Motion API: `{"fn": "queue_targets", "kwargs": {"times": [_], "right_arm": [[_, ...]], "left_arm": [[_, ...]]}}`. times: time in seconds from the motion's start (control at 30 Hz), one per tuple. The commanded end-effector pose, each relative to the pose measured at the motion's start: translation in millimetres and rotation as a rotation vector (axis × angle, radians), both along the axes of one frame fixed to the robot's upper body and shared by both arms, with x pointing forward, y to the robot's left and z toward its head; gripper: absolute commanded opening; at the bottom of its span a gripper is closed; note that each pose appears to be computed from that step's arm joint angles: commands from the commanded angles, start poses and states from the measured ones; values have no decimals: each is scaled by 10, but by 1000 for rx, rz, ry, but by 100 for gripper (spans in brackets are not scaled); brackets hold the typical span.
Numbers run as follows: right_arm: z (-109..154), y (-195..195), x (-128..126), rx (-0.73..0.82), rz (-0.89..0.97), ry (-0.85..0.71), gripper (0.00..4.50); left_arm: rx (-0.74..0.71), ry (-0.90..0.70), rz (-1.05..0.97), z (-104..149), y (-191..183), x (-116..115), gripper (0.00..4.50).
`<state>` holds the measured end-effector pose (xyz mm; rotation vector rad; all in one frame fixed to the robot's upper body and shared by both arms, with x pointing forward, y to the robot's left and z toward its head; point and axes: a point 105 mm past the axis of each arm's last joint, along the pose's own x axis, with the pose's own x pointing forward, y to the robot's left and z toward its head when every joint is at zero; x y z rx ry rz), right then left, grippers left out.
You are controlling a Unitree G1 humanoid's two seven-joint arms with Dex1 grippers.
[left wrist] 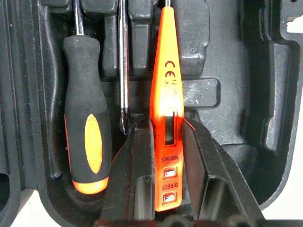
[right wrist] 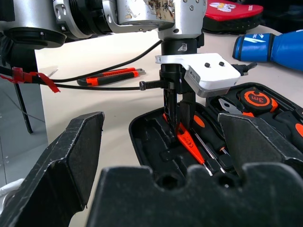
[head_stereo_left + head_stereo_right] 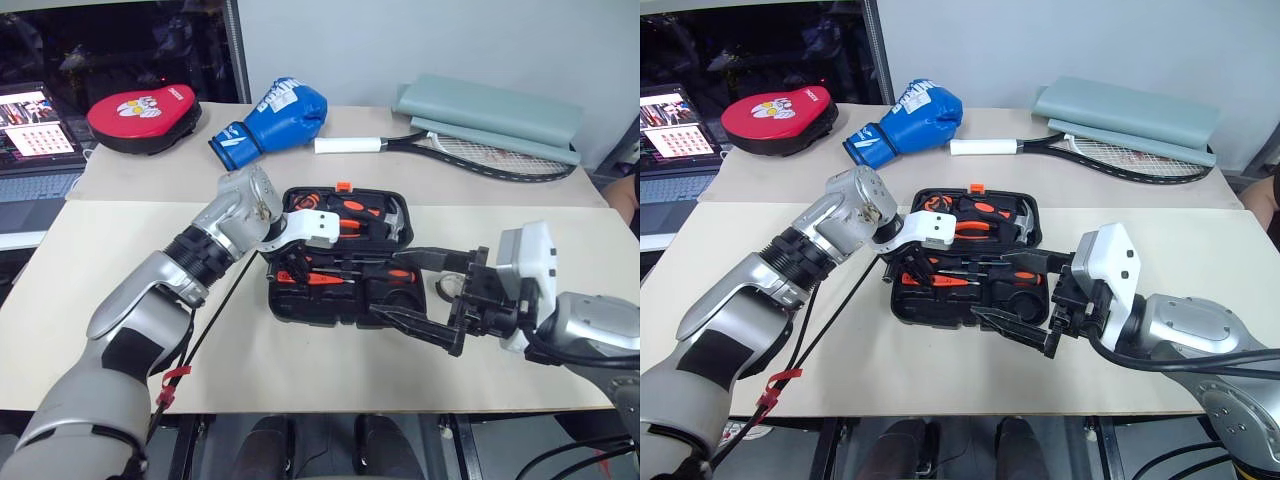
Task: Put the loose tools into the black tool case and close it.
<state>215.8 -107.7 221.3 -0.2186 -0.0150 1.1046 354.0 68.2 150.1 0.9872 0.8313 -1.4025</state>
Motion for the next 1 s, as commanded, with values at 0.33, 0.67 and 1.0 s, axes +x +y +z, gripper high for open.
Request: {"fn": "queue_targets", "kwargs": {"times": [0.33, 0.67, 1.0], "right_arm": [[-9, 29, -38, 14, 10, -15, 450], [-37, -26, -23, -3, -10, -1, 450], [-28, -62, -35, -5, -24, 10, 450]], "left_arm": [[-218, 33, -42, 625, -20, -118, 429], [-469, 16, -197, 352, 59, -122, 127], [-705, -10, -171, 148, 89, -114, 4]]}}
